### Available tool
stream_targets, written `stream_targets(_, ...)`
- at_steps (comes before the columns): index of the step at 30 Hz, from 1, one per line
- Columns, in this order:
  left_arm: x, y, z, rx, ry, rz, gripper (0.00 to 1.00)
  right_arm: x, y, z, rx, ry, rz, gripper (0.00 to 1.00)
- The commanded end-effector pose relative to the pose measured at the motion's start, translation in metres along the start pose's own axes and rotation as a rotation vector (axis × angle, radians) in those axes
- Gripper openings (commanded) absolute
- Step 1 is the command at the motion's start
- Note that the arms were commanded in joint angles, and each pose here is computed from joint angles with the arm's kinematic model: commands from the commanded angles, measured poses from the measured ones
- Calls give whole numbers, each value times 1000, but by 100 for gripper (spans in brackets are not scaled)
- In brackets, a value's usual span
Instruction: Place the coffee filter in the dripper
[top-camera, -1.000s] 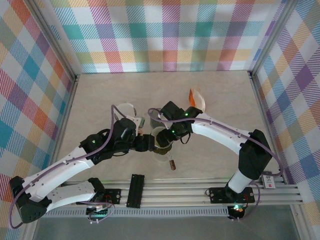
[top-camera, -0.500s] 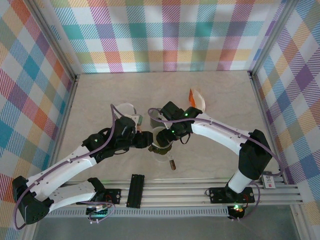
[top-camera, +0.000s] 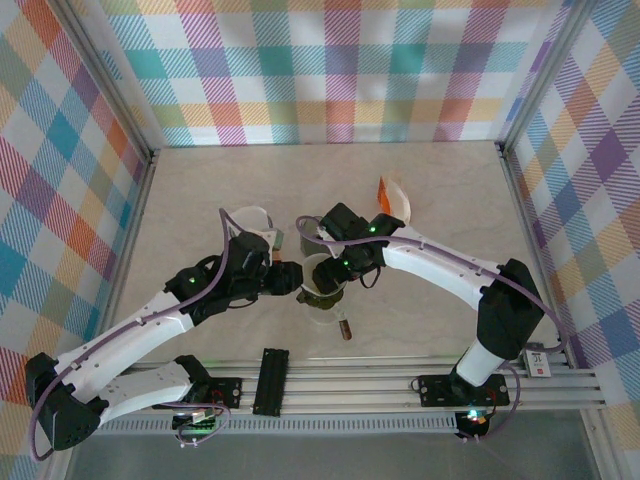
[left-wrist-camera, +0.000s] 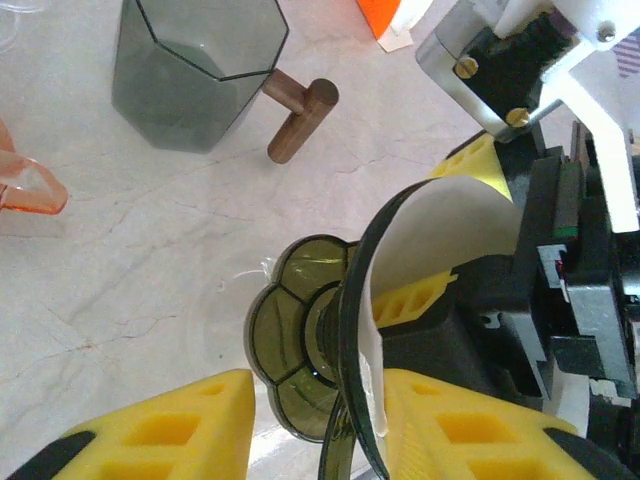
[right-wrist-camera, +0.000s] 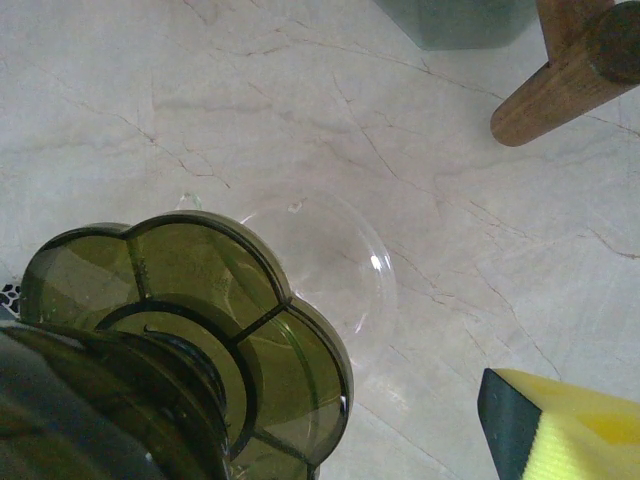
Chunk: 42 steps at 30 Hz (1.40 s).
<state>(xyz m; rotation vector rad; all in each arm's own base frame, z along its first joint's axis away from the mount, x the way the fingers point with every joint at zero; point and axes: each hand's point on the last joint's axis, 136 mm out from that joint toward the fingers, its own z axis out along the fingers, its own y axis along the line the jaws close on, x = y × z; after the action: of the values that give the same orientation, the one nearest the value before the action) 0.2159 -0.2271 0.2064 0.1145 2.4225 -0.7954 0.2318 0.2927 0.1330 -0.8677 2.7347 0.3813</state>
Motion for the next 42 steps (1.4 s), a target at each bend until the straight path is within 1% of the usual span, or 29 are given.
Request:
stream_targets(1, -6, -10, -2, 68, -22, -8, 52, 6, 2, 6, 3, 17, 8, 83)
stream_targets(3, -5, -13, -1, 81, -20, -6, 51, 6, 2, 6, 3, 17, 11, 83)
stream_targets(6, 1, -5, 5, 41, 17, -5, 40, 6, 2, 5, 3, 16, 13, 83)
stream_targets(7, 3, -4, 6, 34, 27, -4, 38, 5, 2, 5, 2, 15, 14, 83)
stream_targets(12, 10, -2, 7, 37, 51, 1, 36, 2, 4, 1, -7, 2, 16, 83)
stream_targets(14, 12, -3, 6, 39, 62, 5, 35, -4, 7, -7, -14, -21, 14, 84)
stream_targets(18, 13, -2, 7, 38, 72, 10, 35, -15, 12, -26, -31, -77, 11, 85)
stream_targets(20, 13, -2, 7, 37, 72, 9, 35, -16, 14, -30, -41, -85, 13, 85)
stream_targets(23, 13, -3, 8, 39, 73, 6, 35, -12, 16, -25, -48, -63, 15, 85)
stream_targets(27, 13, -1, 9, 35, 70, 5, 35, 0, 13, -7, -34, -8, 17, 85)
stream_targets(33, 14, -1, 8, 37, 70, 4, 36, 12, 7, 9, -6, 32, 31, 85)
stream_targets(37, 14, -1, 8, 35, 70, 4, 36, 10, 7, 9, -8, 29, 36, 85)
stream_targets(42, 16, 1, 7, 33, 70, 4, 36, 0, 11, -8, -20, -22, 27, 85)
